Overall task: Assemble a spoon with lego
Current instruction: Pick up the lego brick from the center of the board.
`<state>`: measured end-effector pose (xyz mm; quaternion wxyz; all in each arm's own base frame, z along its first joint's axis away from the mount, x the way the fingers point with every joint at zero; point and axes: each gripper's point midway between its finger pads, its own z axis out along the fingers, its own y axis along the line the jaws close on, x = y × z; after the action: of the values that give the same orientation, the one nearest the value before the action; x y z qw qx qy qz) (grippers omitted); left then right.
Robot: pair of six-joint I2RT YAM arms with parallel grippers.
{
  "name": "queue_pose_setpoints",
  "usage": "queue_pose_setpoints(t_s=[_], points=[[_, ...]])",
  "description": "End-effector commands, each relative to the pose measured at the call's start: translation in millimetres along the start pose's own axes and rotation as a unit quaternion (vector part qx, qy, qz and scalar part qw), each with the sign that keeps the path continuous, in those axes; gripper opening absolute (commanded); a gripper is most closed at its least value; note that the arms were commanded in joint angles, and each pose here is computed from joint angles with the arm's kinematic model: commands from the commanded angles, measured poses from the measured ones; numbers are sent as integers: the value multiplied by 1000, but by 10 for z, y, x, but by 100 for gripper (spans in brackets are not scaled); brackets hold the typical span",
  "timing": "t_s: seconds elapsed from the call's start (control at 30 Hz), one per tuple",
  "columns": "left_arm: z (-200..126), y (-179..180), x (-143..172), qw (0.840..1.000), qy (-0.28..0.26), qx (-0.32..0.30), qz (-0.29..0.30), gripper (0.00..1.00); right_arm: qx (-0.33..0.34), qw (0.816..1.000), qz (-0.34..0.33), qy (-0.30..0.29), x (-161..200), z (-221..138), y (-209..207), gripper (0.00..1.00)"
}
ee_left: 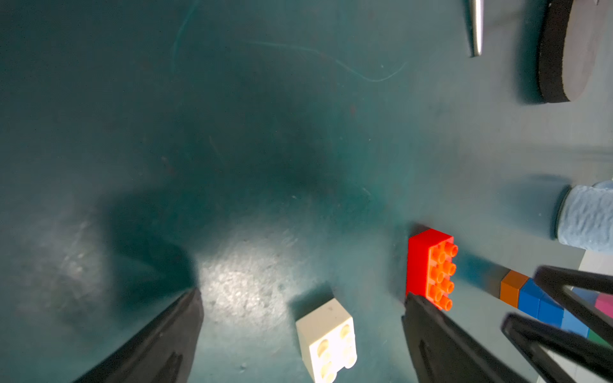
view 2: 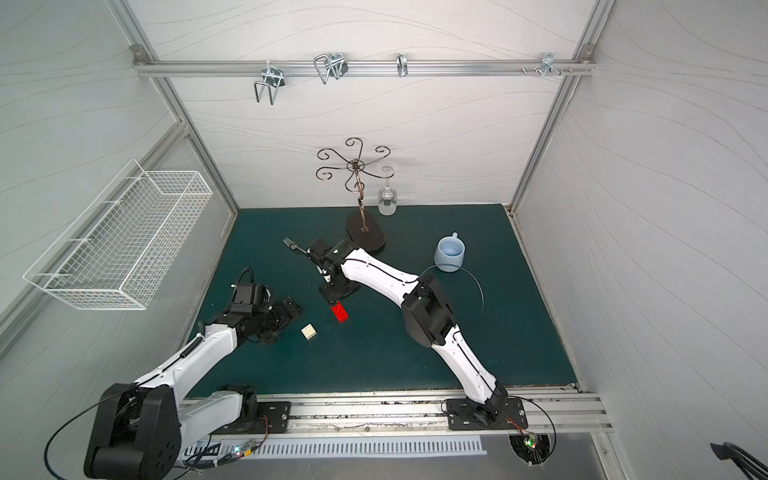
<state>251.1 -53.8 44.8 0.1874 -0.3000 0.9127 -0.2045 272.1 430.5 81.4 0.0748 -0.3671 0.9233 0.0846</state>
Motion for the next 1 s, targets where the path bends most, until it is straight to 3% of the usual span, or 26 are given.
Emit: queue_pose_setpoints(t_s=[0.0,0.2,0.7,0.97], points=[[-35,-34,-100,1000,-24,6,-13,99,-14,1000,11,7,33,88,104,61],[-20,16,-46,1000,-21,5,-11,99,-14,1000,6,21,93,238,142,54],[-20,23,-32,1000,-21,6,-10,99,5,998,-11,58,260,525,209,50],[-37,0,-44,1000,-23,10,0,99,21,999,-21,43,219,376,166,30]])
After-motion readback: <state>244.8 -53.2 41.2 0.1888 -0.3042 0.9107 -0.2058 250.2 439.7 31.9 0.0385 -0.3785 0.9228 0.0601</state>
